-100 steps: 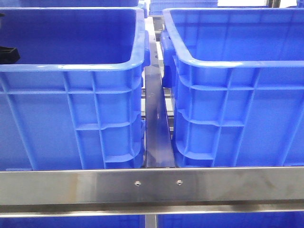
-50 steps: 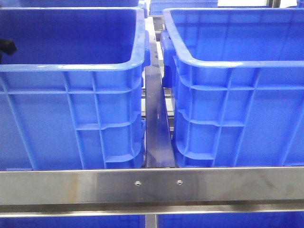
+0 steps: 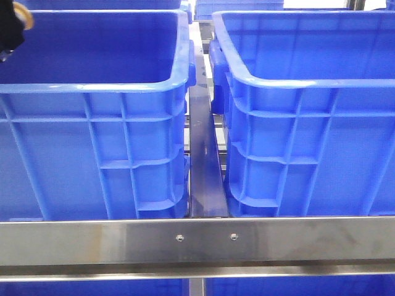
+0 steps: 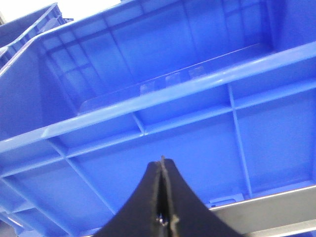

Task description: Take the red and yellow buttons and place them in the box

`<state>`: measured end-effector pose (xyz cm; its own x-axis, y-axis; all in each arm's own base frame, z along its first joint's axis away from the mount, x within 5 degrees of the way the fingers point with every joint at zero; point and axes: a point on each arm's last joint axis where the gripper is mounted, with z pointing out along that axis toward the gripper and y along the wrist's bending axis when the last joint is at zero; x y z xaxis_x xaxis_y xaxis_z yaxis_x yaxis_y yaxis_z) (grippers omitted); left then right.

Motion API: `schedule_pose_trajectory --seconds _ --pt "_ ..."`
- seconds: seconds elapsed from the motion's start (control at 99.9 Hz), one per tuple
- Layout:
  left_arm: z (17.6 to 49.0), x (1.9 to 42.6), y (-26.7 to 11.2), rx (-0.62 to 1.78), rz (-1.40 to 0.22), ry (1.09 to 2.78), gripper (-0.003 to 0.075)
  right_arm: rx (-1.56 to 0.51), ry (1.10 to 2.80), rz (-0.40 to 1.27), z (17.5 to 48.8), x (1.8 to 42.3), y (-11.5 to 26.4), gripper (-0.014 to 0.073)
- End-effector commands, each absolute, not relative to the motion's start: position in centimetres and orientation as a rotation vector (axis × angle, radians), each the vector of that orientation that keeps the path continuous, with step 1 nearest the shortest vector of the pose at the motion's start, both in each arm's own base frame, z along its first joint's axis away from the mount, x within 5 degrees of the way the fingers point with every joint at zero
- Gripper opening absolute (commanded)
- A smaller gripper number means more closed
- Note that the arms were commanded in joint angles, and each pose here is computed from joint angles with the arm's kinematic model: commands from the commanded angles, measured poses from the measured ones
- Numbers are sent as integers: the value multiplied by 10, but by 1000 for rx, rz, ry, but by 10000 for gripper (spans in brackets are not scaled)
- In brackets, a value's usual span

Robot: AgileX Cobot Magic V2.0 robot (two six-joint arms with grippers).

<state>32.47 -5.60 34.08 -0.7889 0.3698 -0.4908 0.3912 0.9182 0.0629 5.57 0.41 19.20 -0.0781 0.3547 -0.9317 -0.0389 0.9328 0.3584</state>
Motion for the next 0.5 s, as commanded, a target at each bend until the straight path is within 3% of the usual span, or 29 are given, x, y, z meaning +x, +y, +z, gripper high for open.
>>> schedule_pose_trajectory --seconds 0.0,0.21,0.49 --pt "366 313 -70 632 -104 2460 120 228 1497 323 210 53 3 -65" --pt "367 298 -96 872 -225 2428 120 224 1448 326 214 53 2 -65" --pt "373 276 -119 1077 -592 2269 120 210 1500 340 241 48 4 -65"
